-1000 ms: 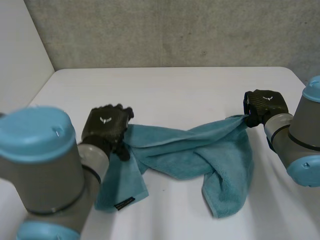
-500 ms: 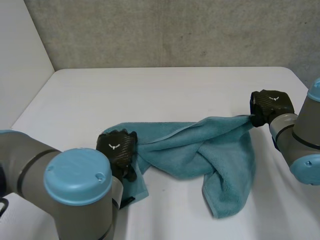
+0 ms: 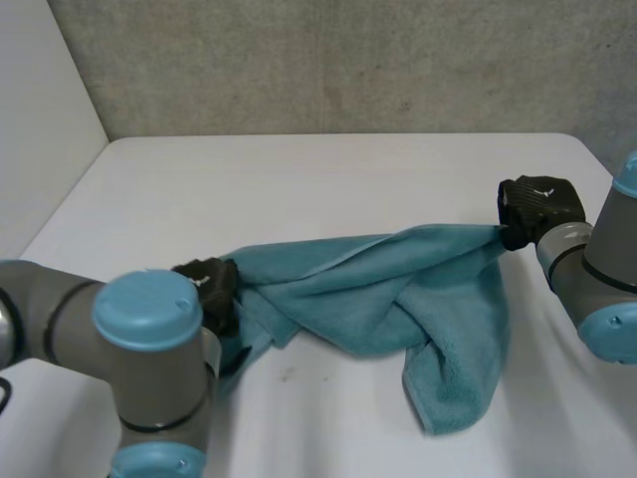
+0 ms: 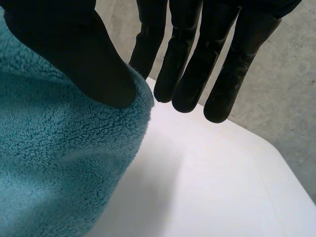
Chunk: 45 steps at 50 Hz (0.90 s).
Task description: Fold the laundry
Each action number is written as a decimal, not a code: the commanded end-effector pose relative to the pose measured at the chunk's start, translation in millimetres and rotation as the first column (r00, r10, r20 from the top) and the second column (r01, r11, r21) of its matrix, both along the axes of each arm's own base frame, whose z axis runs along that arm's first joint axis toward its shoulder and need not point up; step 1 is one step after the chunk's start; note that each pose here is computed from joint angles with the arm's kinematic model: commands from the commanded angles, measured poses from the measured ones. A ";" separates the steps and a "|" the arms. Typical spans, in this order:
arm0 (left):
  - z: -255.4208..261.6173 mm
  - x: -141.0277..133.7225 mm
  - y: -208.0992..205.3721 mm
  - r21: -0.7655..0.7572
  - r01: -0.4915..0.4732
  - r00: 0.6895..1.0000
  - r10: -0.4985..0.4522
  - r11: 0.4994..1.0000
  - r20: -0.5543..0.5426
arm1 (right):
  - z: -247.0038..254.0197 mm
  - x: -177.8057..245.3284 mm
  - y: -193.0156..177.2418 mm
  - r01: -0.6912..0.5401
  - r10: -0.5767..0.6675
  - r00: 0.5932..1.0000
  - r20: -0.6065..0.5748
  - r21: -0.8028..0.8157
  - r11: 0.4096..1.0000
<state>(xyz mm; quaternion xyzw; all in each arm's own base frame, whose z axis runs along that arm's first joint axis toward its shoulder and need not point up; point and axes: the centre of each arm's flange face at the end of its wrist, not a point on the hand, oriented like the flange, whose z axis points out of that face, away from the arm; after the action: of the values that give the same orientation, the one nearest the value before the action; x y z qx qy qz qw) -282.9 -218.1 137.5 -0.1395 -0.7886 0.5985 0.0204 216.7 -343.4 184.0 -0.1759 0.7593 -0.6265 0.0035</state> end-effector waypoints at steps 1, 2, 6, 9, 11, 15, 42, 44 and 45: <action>25.7 24.7 -9.8 -0.002 0.003 0.999 -0.003 1.000 -0.042 | 2.7 0.6 1.7 -0.046 0.043 0.985 -0.168 -0.017 0.999; 27.8 27.8 -10.2 0.003 0.007 0.999 -0.007 1.000 -0.045 | 3.4 0.6 2.6 -0.056 0.052 0.979 -0.198 -0.013 0.998; 39.8 41.7 -11.9 0.043 0.045 0.997 -0.043 0.998 -0.061 | 2.1 -0.4 9.1 -0.095 0.102 0.935 -0.339 0.038 0.995; 44.5 55.2 -19.2 0.102 0.062 0.996 -0.054 0.993 -0.075 | -0.5 -3.0 20.5 -0.130 0.176 0.875 -0.452 0.131 0.983; 46.5 63.9 -28.5 0.125 0.057 0.995 -0.046 0.991 -0.085 | -0.2 -3.7 26.0 -0.149 0.220 0.837 -0.501 0.178 0.973; 54.8 82.4 -62.3 0.138 0.052 0.992 -0.035 0.989 -0.124 | 7.1 -1.0 24.3 -0.167 0.239 0.813 -0.531 0.180 0.969; 292.0 61.2 -149.1 -0.820 0.032 0.977 -0.191 0.571 -0.095 | 243.8 14.0 -23.0 0.101 -0.112 0.993 0.035 -0.749 0.655; 273.8 62.4 -150.8 -0.784 0.041 0.973 -0.204 0.619 -0.110 | 234.6 13.3 -16.7 0.083 -0.102 0.995 0.019 -0.733 0.675; 267.2 62.0 -150.5 -0.772 0.047 0.972 -0.208 0.634 -0.111 | 229.2 13.4 -13.5 0.070 -0.093 0.996 0.008 -0.722 0.688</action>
<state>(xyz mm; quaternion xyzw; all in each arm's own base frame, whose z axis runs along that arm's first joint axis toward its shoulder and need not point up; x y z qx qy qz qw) -224.8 -370.5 432.3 -0.1383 -0.4127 0.8992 0.0437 232.8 -380.3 442.7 -0.1074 0.4261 -0.8906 -0.1174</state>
